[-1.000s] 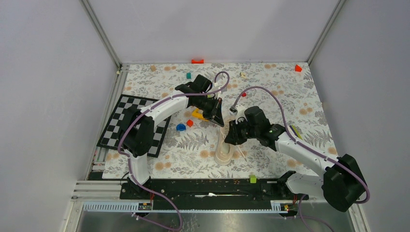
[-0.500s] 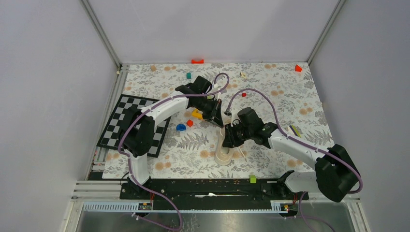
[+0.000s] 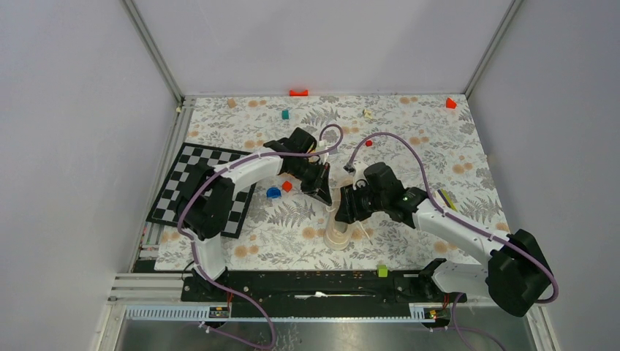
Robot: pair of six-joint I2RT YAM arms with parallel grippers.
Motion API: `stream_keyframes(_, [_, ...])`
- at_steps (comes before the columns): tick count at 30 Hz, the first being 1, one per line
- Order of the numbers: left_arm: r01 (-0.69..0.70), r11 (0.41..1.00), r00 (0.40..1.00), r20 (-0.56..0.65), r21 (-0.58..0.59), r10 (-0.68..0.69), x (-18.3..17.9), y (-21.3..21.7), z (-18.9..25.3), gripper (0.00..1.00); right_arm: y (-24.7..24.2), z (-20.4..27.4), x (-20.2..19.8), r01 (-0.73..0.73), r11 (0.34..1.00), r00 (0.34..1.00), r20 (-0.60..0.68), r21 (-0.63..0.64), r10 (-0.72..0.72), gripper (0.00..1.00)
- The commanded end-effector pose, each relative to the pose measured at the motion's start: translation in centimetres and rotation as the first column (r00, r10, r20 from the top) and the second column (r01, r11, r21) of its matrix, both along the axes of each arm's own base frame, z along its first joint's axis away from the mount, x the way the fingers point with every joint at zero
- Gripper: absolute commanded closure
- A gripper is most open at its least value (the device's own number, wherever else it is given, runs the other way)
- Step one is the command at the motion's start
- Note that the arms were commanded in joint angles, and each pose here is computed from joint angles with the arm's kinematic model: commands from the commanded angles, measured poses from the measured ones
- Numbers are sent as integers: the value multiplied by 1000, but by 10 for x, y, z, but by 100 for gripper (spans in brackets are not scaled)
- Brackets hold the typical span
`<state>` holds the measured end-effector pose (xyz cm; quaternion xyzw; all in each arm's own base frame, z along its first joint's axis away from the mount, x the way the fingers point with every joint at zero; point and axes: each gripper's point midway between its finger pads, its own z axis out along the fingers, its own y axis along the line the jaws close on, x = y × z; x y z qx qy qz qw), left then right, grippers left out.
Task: Tie the shoes
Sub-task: Cross the shoelace with the shoelace.
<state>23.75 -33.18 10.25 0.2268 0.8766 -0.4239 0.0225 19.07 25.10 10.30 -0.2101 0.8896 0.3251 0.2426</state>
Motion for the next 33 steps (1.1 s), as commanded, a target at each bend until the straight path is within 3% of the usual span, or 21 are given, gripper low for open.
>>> stream_keyframes(1, [3, 996, 990, 144, -94, 11, 14, -7, 33, 100, 4, 1, -2, 15, 1000, 1000, -10, 25, -15, 51])
stream_keyframes(33, [55, 993, 989, 139, -101, -41, -9, -14, 31, 100, -12, 33, 28, 221, 973, 968, 112, 60, -227, 48])
